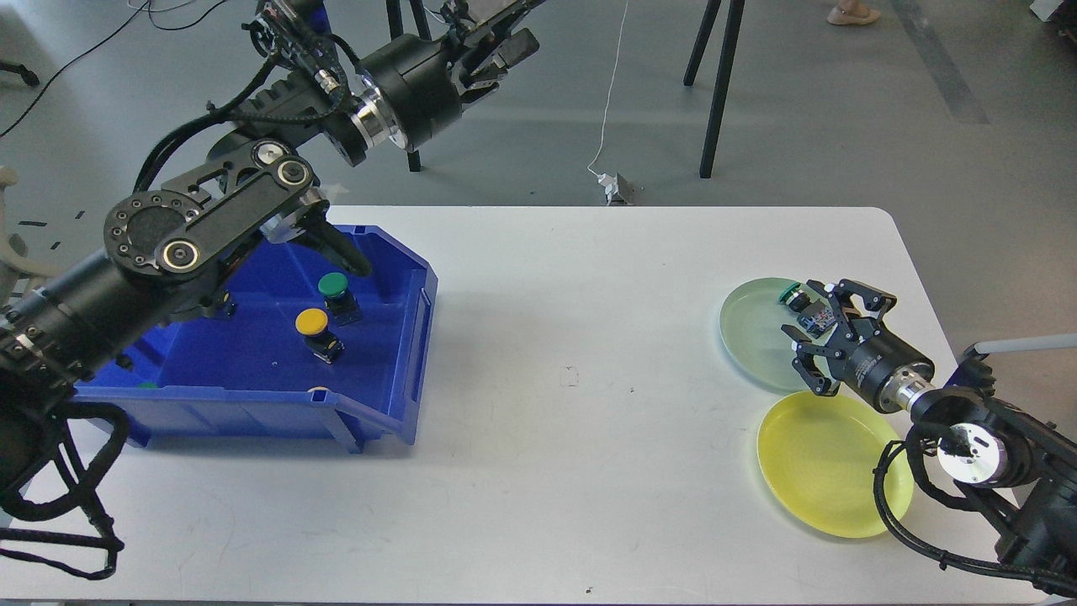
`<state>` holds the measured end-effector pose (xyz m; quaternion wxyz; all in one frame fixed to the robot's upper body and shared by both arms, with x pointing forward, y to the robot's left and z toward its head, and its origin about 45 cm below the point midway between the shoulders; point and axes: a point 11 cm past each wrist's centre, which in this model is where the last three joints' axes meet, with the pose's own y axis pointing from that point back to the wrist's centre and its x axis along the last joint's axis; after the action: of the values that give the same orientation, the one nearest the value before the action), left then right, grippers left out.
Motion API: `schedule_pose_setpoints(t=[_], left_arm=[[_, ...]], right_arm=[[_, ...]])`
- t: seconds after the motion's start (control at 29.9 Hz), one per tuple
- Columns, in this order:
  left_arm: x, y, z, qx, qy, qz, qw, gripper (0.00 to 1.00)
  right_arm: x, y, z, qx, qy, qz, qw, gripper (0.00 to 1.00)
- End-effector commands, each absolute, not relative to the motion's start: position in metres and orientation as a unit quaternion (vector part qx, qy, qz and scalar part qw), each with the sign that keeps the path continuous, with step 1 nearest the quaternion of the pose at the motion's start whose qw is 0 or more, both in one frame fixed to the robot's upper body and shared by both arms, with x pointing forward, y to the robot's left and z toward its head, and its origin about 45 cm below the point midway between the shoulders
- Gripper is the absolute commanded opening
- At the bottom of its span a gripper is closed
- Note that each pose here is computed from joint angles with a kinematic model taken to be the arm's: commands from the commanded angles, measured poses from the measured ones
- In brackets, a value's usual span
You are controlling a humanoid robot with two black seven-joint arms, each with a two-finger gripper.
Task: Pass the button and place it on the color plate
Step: 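Lower the green button onto the pale green plate and release, then reach the left gripper into the bin and grasp the yellow-capped button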
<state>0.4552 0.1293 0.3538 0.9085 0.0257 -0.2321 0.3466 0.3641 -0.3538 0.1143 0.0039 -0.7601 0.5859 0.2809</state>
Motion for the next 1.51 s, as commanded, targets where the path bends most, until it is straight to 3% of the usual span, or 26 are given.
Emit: schedule_pose_setpoints(t=[0.0,0.27,0.47,0.8,0.94,1.24,1.47], left_arm=[[0.452,0.129,0.359,0.021,-0.238,0.342,0.909,0.99],[0.433,0.182,0.358,0.111,-0.306,0.318,0.891,0.99],[0.414,0.244,0.324,0.280,-0.403,0.258,0.832,0.99],[0.394,0.333,0.247,0.510,-0.484,0.091,0.705,0.87],[0.383,0.354,0.216,0.538,-0.452,0.084,0.707,0.87],[0.401,0.352,0.166,0.556,-0.413,0.087,0.716,0.83],[0.398,0.369,0.150,0.585,-0.398,0.071,0.703,0.83]], right_arm=[[0.380,-0.361,0.167,-0.778,0.578,0.240,0.059,0.91],[0.405,-0.387,0.269,-0.791,0.553,0.157,0.209,0.96],[0.410,-0.390,0.311,-0.789,0.539,0.121,0.269,0.96],[0.410,-0.382,0.318,-0.795,0.527,0.117,0.276,0.96],[0.409,-0.383,0.317,-0.794,0.528,0.117,0.276,0.96],[0.409,-0.382,0.315,-0.795,0.528,0.119,0.273,0.96],[0.408,-0.381,0.309,-0.795,0.530,0.124,0.268,0.96]])
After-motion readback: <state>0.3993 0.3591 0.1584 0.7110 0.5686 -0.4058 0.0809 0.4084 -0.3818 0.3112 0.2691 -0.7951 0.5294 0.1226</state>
